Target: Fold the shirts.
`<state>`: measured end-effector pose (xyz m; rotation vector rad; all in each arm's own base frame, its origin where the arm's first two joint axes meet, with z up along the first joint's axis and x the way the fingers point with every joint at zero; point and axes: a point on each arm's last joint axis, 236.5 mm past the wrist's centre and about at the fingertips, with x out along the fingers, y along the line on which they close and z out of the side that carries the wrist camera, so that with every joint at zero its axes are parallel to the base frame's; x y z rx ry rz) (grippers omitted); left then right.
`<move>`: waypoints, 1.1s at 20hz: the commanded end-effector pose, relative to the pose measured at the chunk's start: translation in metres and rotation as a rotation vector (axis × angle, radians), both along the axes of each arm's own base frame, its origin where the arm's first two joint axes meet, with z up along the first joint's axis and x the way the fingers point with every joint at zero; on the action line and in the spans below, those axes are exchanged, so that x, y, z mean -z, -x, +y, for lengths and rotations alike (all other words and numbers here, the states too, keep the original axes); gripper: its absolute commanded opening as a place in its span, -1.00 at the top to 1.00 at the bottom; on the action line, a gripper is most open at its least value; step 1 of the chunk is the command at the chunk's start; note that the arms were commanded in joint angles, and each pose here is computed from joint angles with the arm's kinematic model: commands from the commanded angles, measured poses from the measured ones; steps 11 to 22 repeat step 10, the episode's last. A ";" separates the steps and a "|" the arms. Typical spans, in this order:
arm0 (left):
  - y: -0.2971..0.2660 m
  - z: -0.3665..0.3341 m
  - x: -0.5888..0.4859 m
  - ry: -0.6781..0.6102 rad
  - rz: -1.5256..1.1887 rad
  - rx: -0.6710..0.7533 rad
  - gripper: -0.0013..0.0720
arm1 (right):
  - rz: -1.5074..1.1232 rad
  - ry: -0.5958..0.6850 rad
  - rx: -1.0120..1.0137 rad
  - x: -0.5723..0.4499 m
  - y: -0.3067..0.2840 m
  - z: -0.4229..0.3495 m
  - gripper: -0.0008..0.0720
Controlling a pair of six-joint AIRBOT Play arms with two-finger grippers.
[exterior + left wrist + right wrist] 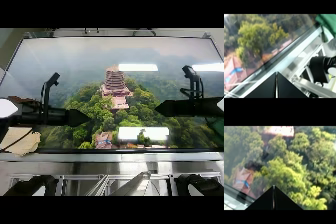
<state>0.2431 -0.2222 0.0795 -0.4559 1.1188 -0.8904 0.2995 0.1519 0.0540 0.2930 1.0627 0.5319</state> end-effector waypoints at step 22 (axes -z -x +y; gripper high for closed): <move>0.003 -0.002 0.004 -0.004 -0.019 -0.023 0.90 | 0.016 -0.014 -0.010 0.011 0.010 0.009 0.93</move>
